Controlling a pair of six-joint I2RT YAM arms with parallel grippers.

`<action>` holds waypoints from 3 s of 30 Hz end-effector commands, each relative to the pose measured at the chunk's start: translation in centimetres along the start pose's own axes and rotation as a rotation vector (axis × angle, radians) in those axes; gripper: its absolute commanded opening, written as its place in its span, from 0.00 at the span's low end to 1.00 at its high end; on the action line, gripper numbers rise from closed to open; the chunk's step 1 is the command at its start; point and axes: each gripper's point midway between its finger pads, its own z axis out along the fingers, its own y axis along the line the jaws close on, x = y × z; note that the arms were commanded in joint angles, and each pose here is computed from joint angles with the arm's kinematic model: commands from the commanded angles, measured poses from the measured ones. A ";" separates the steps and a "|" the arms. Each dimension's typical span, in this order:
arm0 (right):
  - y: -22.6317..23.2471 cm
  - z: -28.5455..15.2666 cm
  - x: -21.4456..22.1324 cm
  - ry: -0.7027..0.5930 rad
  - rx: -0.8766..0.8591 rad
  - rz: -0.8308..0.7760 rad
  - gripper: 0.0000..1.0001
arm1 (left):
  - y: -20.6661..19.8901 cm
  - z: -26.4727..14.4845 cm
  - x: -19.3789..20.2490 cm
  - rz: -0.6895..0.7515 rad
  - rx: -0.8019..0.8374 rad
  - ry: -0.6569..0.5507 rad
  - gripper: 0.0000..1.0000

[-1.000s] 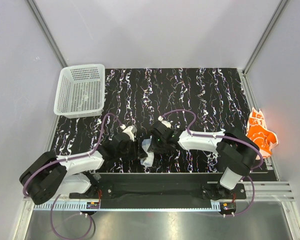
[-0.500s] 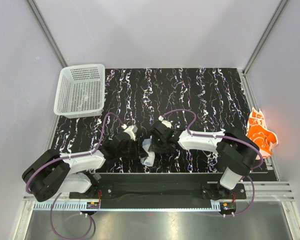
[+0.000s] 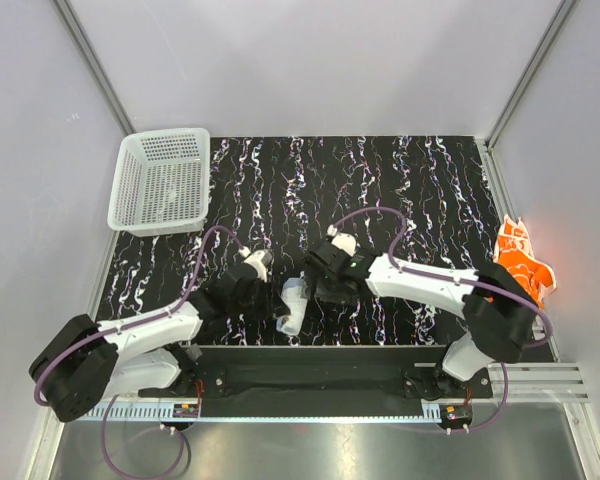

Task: Roll the towels
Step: Place the rolled towel into the container

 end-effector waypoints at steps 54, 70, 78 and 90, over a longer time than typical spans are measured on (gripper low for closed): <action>-1.3 -8.8 -1.9 -0.157 -0.230 0.074 0.85 | 7.8 -20.2 -28.4 -0.136 -0.420 -0.531 0.00; -3.7 -8.1 0.7 -0.088 -0.207 0.054 0.85 | 22.2 -24.8 -34.6 -0.436 -0.819 -0.567 0.00; -3.3 -8.0 1.2 -0.052 -0.202 0.022 0.84 | 26.9 -19.5 -34.3 -0.614 -0.831 -0.507 0.00; -5.1 -7.7 0.9 -0.076 -0.125 0.016 0.86 | 31.9 -13.4 -39.1 -0.669 -0.857 -0.487 0.00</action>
